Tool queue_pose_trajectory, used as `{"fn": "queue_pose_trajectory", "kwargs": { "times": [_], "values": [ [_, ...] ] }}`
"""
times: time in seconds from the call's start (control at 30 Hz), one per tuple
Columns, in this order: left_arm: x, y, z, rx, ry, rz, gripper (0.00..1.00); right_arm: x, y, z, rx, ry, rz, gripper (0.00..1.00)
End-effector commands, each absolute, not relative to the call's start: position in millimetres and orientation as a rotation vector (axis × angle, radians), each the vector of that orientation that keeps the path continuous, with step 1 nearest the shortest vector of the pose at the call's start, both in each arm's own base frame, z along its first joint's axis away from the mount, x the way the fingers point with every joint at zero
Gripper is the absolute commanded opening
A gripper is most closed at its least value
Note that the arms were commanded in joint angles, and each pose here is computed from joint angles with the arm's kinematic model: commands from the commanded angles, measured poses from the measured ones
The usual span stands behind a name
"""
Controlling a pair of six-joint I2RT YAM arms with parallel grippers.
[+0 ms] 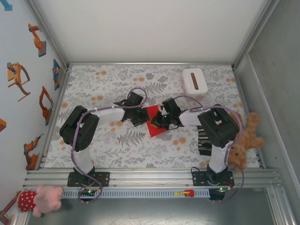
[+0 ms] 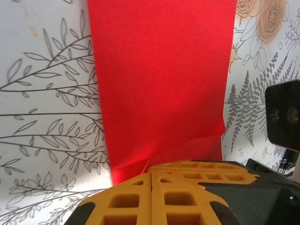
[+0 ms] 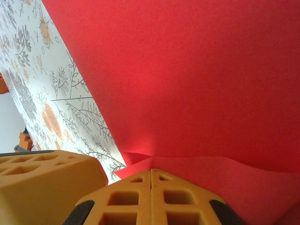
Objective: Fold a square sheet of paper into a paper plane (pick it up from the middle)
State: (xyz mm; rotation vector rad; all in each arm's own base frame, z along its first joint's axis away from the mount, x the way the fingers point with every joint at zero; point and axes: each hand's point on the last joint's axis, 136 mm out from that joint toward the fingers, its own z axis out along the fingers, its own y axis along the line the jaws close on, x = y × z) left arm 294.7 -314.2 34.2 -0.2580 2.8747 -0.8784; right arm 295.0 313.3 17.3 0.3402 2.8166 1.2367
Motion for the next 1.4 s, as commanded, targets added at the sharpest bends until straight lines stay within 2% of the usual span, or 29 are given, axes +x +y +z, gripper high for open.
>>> {"fn": "queue_pose_trajectory", "kwargs": {
  "times": [0.0,0.27,0.97,1.23,1.37],
  "values": [
    [295.4,-324.3,38.3,-0.243,2.878,-0.912,0.02,285.3,303.1,-1.9,0.392,2.898,1.136,0.0],
    [282.3,-321.7,26.3,-0.257,2.926,-0.877,0.0,284.8,302.2,-3.0,0.402,2.897,1.139,0.0],
    [281.2,-305.3,3.1,-0.288,2.985,-0.697,0.0,285.1,302.7,-3.4,0.415,2.888,1.156,0.0],
    [269.5,-287.3,-17.2,-0.278,3.06,-0.544,0.0,301.0,316.2,51.1,0.233,2.742,1.301,0.0],
    [271.0,-282.6,-17.0,-0.218,3.065,-0.49,0.0,305.1,304.3,66.2,0.123,2.703,1.233,0.0]
  ]
}}
